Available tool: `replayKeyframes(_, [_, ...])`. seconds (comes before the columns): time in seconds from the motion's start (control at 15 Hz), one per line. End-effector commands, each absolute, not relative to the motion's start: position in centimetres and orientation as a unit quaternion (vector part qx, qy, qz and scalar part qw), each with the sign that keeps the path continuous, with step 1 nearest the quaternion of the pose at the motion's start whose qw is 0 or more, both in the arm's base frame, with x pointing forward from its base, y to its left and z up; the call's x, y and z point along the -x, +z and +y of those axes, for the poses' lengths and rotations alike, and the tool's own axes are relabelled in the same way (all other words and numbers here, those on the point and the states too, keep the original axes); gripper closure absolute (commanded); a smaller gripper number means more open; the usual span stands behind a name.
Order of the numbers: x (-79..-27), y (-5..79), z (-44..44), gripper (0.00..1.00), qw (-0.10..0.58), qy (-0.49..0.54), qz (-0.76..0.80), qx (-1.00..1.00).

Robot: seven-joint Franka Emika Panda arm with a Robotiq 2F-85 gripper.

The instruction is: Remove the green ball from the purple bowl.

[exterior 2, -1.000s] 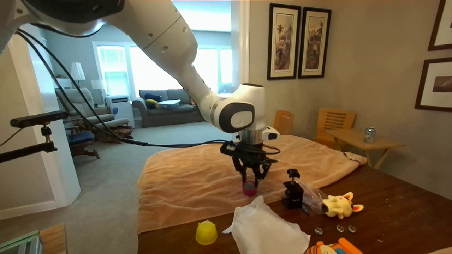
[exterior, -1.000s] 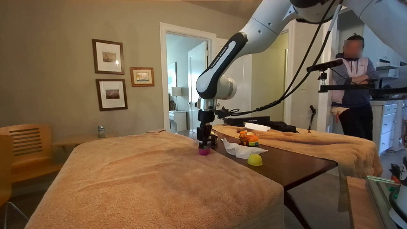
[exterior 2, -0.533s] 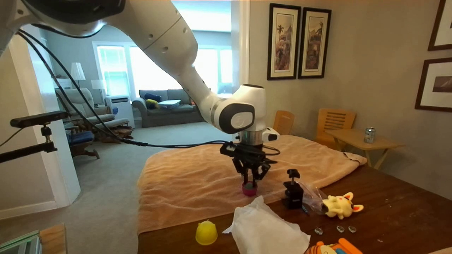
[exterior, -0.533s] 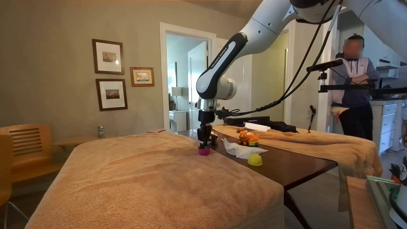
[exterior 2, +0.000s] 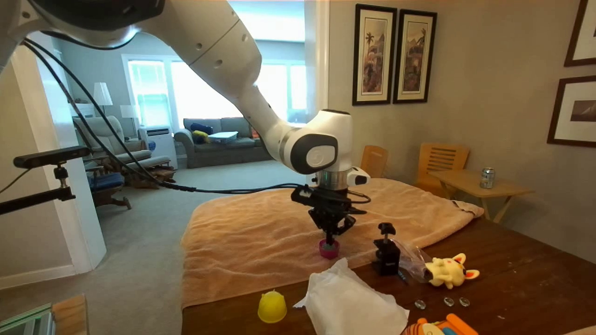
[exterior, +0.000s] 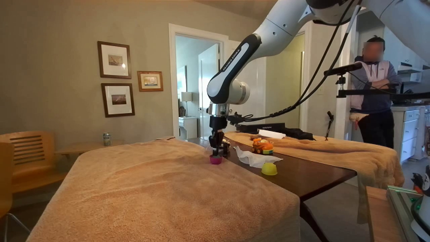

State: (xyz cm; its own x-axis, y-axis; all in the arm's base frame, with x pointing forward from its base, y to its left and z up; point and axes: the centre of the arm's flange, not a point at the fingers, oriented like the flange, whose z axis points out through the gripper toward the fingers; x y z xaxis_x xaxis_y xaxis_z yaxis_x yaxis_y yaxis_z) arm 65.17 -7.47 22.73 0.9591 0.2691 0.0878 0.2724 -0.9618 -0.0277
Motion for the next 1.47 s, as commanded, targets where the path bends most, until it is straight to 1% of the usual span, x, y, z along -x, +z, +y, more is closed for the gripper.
replayKeyframes(0.0, [-66.0, 22.4, -7.6, 0.99, 0.019, -0.029, -0.130, 0.991])
replayKeyframes(0.93, [-65.0, 25.3, -5.9, 0.99, 0.014, -0.044, -0.137, 0.989])
replayKeyframes(1.2, [-63.4, 28.5, -5.4, 0.99, 0.010, -0.065, -0.140, 0.988])
replayKeyframes(1.4, [-61.0, 31.3, -5.4, 0.99, 0.006, -0.078, -0.134, 0.988])
